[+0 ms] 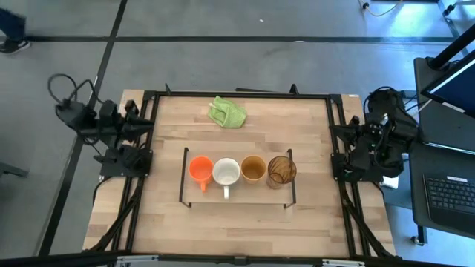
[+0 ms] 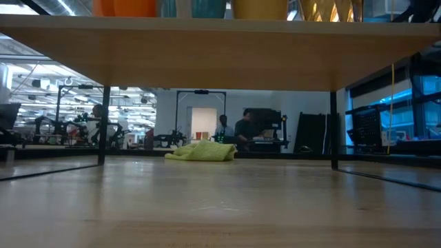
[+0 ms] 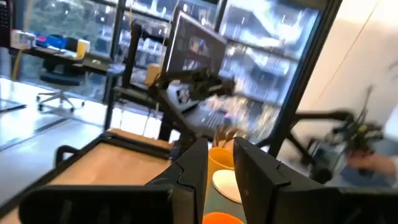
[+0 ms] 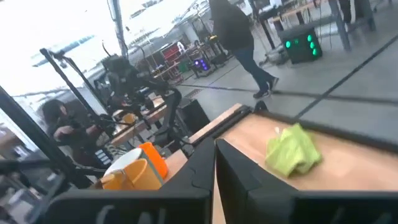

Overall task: Stack small to large cups/mugs on shelf
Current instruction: Return to Home Position

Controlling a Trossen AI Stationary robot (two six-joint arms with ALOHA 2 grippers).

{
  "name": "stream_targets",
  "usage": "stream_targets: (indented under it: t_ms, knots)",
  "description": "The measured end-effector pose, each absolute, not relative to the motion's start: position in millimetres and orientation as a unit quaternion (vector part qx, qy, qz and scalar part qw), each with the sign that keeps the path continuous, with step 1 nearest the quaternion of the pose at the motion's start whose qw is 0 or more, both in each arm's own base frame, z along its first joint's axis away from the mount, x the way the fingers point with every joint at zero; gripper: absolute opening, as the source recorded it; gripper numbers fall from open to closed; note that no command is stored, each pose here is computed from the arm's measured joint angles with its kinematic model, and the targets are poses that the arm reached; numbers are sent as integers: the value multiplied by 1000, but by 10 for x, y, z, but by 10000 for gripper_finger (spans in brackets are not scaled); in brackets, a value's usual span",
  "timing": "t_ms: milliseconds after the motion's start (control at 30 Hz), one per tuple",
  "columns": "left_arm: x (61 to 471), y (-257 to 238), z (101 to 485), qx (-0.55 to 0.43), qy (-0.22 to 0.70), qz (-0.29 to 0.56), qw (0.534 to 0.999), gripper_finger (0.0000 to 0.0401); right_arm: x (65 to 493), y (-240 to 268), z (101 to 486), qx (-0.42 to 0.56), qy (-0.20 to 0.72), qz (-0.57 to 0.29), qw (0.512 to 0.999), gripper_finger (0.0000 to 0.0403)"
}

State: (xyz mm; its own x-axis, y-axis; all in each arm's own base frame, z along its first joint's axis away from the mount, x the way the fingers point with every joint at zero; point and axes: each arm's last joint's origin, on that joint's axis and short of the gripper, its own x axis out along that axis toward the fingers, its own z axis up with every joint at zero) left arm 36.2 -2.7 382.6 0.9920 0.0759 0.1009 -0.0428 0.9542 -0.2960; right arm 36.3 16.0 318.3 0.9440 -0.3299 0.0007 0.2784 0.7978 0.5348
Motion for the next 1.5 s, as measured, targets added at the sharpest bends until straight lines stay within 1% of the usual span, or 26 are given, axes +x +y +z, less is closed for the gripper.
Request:
stream_targets:
  t_ms: [133, 233, 267, 333, 367, 433, 467, 533, 600, 633, 733, 800, 867, 900, 967, 1000, 1133, 1200, 1267, 1367, 1500]
  knots:
    - [240, 43, 3431, -189, -109, 6, 976, 71, 340, 95, 2987, 313, -53, -159, 935, 16]
    - [161, 87, 3217, -185, -127, -10, 974, 71, 343, 91, 2921, 319, -57, -168, 931, 16]
    - [185, 77, 3196, -177, -122, 2, 977, 71, 346, 93, 2900, 314, -59, -174, 931, 16]
    - [212, 69, 3091, -144, -77, 27, 986, 71, 352, 86, 2835, 293, -60, -191, 935, 16]
    - [221, 64, 3054, -152, -67, 29, 986, 71, 353, 76, 2802, 283, -62, -203, 935, 16]
    - [272, 55, 2966, -162, -58, 72, 982, 71, 336, 21, 2755, 250, -50, -226, 940, 16]
    - [309, 41, 2889, -157, -44, 93, 982, 71, 338, 22, 2716, 259, -30, -231, 937, 16]
    - [343, 21, 2843, -181, -44, 96, 978, 71, 376, 85, 2635, 314, -23, -237, 919, 16]
    - [348, 15, 2863, -223, -59, 86, 969, 71, 421, 154, 2586, 363, -58, -238, 899, 16]
    - [358, 8, 2847, -241, -56, 85, 965, 71, 441, 185, 2563, 373, -74, -239, 893, 17]
    - [373, -8, 2816, -296, -50, 71, 951, 71, 469, 232, 2505, 397, -67, -237, 884, 17]
    - [371, -22, 2822, -338, -46, 39, 939, 71, 477, 246, 2524, 421, -88, -234, 872, 17]
    - [392, -53, 2826, -356, -36, 9, 934, 71, 508, 302, 2558, 394, -106, -235, 882, 17]
    - [421, -60, 2817, -345, -40, 28, 937, 71, 528, 345, 2580, 372, -98, -235, 892, 17]
    - [476, -61, 2729, -311, -50, 93, 945, 75, 556, 401, 2620, 335, -88, -237, 908, 17]
    - [508, -80, 2697, -303, -58, 92, 947, 77, 569, 429, 2629, 320, -83, -237, 914, 17]
    - [668, -231, 2532, -272, -122, -15, 955, 80, 639, 600, 2653, 271, -67, -229, 932, 17]
    - [700, -279, 2409, -235, -189, -62, 951, 78, 656, 658, 2629, 250, -60, -224, 940, 17]
    - [715, -311, 2231, -206, -261, -90, 939, 78, 676, 714, 2595, 228, -54, -222, 947, 17]
    - [741, -345, 2174, -180, -240, -114, 947, 80, 701, 784, 2481, 190, -44, -219, 956, 17]
    - [794, -356, 2053, -164, -187, -79, 965, 79, 681, 780, 2206, 148, -33, -213, 965, 17]
